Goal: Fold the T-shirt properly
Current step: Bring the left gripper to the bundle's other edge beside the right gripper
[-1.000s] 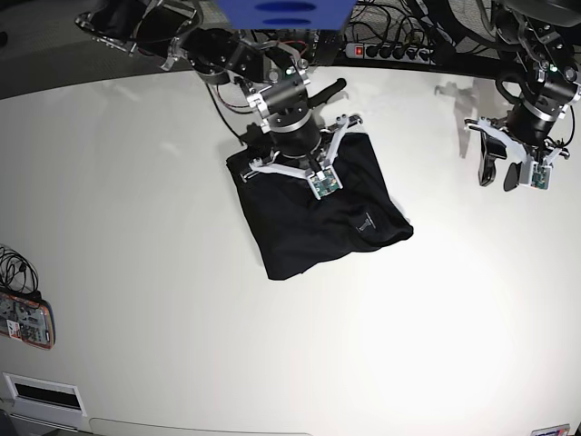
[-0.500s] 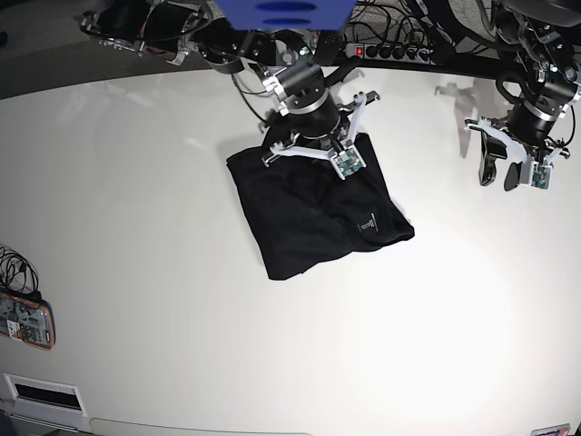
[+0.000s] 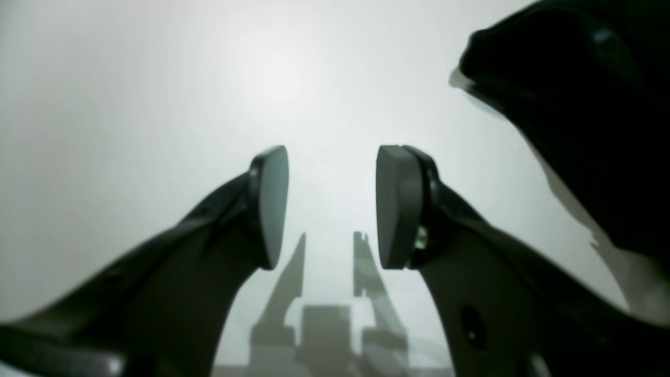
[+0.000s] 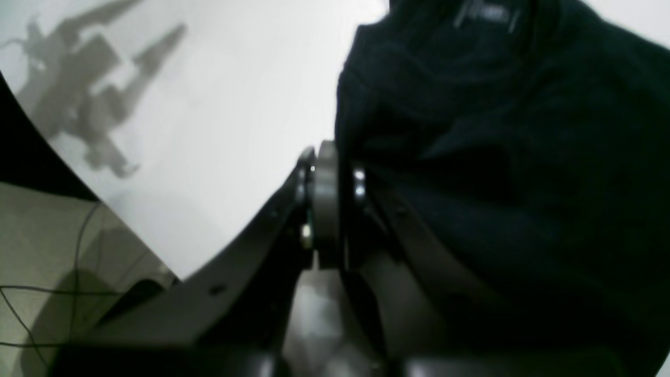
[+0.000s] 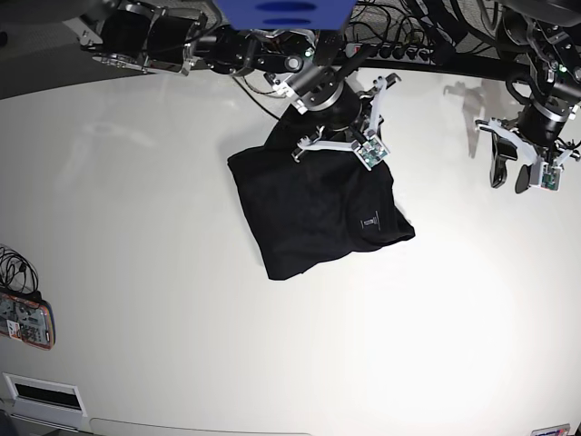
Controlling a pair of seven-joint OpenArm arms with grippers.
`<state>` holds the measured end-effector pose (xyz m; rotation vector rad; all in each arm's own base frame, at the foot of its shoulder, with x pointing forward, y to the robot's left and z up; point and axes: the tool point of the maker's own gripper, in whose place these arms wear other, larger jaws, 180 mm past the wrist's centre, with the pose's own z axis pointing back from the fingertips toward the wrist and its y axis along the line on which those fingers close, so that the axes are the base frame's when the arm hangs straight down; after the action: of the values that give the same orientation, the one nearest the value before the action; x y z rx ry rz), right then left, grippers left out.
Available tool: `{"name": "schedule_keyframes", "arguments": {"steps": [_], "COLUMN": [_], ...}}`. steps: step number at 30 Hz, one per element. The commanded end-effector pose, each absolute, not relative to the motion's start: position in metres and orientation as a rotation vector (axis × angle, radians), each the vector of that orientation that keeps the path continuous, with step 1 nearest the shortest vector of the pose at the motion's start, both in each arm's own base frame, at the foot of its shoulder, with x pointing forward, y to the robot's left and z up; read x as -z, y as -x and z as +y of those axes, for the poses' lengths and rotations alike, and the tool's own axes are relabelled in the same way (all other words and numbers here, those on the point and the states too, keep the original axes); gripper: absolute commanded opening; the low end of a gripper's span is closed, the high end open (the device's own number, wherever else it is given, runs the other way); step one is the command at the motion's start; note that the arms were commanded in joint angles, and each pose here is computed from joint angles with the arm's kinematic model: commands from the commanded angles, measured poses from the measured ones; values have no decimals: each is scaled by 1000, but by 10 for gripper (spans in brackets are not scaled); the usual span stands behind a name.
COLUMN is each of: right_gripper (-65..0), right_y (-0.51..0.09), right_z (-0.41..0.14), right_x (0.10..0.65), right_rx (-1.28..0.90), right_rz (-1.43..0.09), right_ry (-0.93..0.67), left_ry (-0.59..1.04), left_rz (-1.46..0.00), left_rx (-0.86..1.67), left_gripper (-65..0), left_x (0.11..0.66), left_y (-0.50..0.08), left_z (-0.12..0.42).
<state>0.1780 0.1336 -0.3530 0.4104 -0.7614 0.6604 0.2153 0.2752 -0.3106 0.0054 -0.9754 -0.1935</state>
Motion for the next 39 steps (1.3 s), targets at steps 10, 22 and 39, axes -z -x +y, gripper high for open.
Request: {"name": "schedule_keyframes", "arguments": {"steps": [10,22,39], "right_gripper": [-650,-467,-472], "right_y": [-185,-166,-280], "right_z": [139,151,101], "right_x": [339,342,288], "right_rx": [-654,-721,-372], "right_rz": [-814,-739,-964], "right_ry": [-432,-520,-435], "left_ry": [-11,-12,169], "left_rz": [-1016,-1013,-1080], "left_rx": [203,203,336], "left_gripper": [-385,-385,-385], "left_x": [299,300,288], "left_y": [-220,-219,-232], "left_z": [276,276,183]}}
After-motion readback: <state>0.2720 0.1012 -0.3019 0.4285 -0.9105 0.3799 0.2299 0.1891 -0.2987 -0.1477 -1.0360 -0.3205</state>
